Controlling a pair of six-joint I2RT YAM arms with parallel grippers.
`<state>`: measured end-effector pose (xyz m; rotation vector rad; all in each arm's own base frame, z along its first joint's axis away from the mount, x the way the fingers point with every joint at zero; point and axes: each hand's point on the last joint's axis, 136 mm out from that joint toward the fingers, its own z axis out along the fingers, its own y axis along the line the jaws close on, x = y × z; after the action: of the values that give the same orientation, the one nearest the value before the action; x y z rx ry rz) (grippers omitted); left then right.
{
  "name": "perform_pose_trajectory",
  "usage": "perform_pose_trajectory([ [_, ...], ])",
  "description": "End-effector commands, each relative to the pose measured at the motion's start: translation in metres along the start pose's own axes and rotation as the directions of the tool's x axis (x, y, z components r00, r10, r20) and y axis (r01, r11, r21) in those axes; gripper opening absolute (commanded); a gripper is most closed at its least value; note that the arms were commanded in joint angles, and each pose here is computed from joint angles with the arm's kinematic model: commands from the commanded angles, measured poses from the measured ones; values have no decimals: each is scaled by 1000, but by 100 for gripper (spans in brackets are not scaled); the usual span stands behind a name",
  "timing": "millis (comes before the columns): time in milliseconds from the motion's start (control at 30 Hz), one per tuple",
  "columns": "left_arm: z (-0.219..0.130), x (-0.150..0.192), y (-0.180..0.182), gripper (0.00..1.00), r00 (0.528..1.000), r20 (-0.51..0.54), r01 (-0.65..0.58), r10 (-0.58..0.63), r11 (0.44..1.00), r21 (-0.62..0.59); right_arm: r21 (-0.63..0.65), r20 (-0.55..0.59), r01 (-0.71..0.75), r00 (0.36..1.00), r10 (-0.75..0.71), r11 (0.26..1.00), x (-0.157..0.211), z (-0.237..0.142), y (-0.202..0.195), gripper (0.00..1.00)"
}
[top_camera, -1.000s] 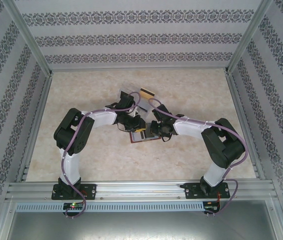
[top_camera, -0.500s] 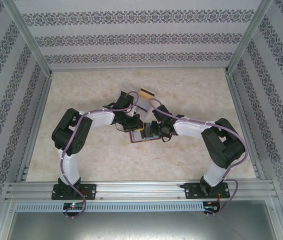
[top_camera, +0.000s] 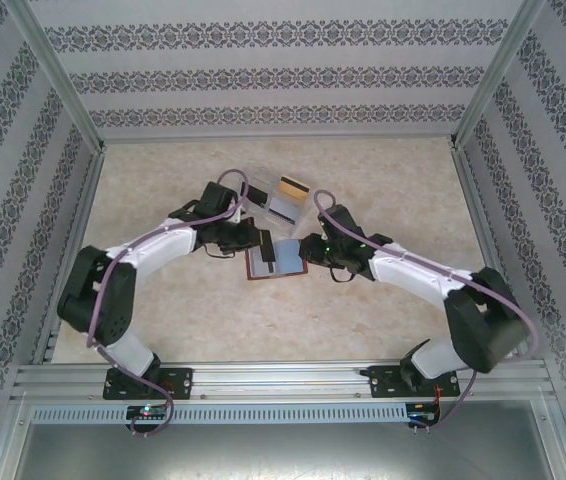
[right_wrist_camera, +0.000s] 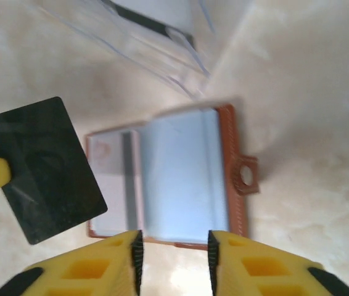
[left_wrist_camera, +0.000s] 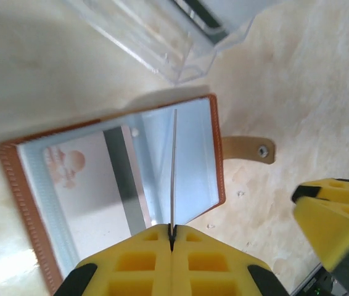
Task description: Take the credit cards out of the card holder
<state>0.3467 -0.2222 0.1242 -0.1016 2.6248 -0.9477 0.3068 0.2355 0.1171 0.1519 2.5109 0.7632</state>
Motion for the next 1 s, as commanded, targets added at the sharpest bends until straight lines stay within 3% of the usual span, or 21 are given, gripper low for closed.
perform_pose_trajectory([
  [0, -20, -7, 0, 0, 999, 39, -33, 33, 999, -20, -85, 30, 26, 999, -24, 996, -4, -9, 19, 46],
  [200, -49, -21, -26, 0, 997, 75, 1, -12, 989, 147, -271, -1, -2, 1000, 2, 962, -9, -13, 58, 65],
  [333, -77, -32, -64, 0, 995, 81, 18, -52, 927, 375, -424, 3, -12, 1000, 15, 905, -22, -19, 91, 76],
  [500, -102, -40, -82, 0, 993, 97, 18, -71, 886, 463, -542, -14, -44, 999, 43, 839, -40, -27, 120, 78],
  [667, -110, -48, -89, 0, 991, 90, 41, -104, 848, 529, -625, -43, -75, 997, 61, 777, -51, -34, 141, 72],
  [800, -112, -51, -89, 0, 989, 88, 55, -121, 840, 539, -670, -27, -58, 998, 54, 740, -61, -44, 148, 56],
  [967, -113, -53, -87, 0, 986, 83, 74, -142, 833, 548, -687, -11, -58, 998, 69, 725, -68, -51, 148, 44],
])
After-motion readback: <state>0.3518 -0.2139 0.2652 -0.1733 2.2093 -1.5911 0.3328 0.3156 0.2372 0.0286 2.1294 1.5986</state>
